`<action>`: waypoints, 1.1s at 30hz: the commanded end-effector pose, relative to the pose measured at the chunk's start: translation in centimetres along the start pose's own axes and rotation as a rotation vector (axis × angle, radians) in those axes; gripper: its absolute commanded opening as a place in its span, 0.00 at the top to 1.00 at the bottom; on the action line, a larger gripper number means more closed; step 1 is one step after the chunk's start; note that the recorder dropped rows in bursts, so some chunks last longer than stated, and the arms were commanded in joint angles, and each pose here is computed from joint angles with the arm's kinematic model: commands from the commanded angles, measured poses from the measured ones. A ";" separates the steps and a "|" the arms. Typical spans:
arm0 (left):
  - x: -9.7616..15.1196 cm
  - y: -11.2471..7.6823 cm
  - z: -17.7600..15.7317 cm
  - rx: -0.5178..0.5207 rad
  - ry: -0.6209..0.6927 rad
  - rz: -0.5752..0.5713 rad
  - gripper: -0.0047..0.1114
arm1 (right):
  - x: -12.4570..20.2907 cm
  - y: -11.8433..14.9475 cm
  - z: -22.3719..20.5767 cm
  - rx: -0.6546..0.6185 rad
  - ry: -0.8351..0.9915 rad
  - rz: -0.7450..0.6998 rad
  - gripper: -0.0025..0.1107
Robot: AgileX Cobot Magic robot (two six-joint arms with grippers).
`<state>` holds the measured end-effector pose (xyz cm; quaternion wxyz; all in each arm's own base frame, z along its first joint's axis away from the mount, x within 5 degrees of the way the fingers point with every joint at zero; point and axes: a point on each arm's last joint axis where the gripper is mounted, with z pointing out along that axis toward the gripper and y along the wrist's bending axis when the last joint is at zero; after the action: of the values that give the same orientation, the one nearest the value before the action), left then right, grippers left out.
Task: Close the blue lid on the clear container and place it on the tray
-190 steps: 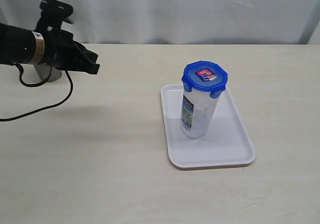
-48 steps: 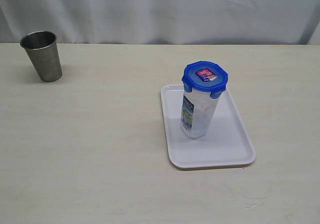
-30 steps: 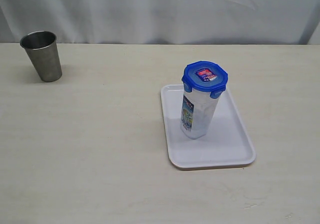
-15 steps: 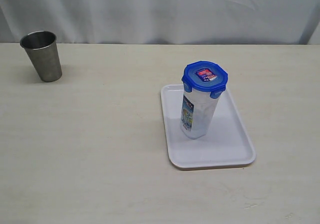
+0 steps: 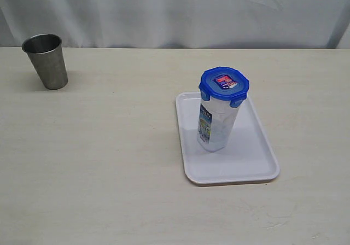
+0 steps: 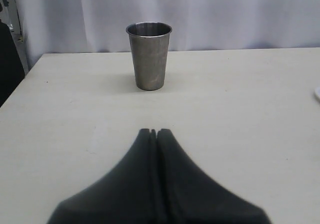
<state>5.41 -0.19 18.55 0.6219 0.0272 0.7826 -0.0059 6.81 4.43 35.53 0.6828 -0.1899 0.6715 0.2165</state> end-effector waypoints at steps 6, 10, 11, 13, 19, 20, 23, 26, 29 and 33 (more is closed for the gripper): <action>0.1 0.0 0.0 -0.005 0.001 0.001 0.96 | 0.1 -0.1 0.0 0.011 -0.004 -0.040 0.94; 0.1 0.0 0.0 -0.005 0.001 0.001 0.96 | 0.1 -0.1 0.0 0.011 -0.004 -0.040 0.94; 0.1 0.0 0.0 -0.005 0.001 0.001 0.96 | 0.1 -0.1 0.0 0.012 -0.004 -0.043 0.94; 0.1 0.0 0.0 -0.005 0.001 0.001 0.96 | 0.1 -0.1 0.0 0.013 -0.008 -0.051 0.94; 0.1 0.0 0.0 -0.005 0.001 0.001 0.96 | 1.0 0.4 0.3 -0.036 -0.147 -0.148 0.94; 0.1 0.0 0.0 -0.005 0.001 0.001 0.96 | 1.3 0.4 0.4 -0.040 -0.180 -0.167 0.94; 0.1 0.0 0.0 -0.005 0.000 0.001 0.96 | 2.5 0.5 0.6 -0.040 -0.249 -0.197 0.94; 0.1 0.0 0.0 -0.005 0.000 0.001 0.96 | 3.7 0.2 0.4 -0.005 -0.275 -0.222 0.94; 0.1 0.0 0.0 -0.005 0.000 0.001 0.96 | 4.6 -0.6 -0.5 0.086 -0.296 -0.232 0.94; 0.1 0.0 0.0 -0.006 0.000 0.005 0.96 | 6.3 -1.5 -2.7 0.276 -0.350 -0.274 0.94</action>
<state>5.40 -0.19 18.51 0.6203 0.0272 0.7838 -0.0058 5.98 2.65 29.86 0.8166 -0.1690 0.5445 0.0906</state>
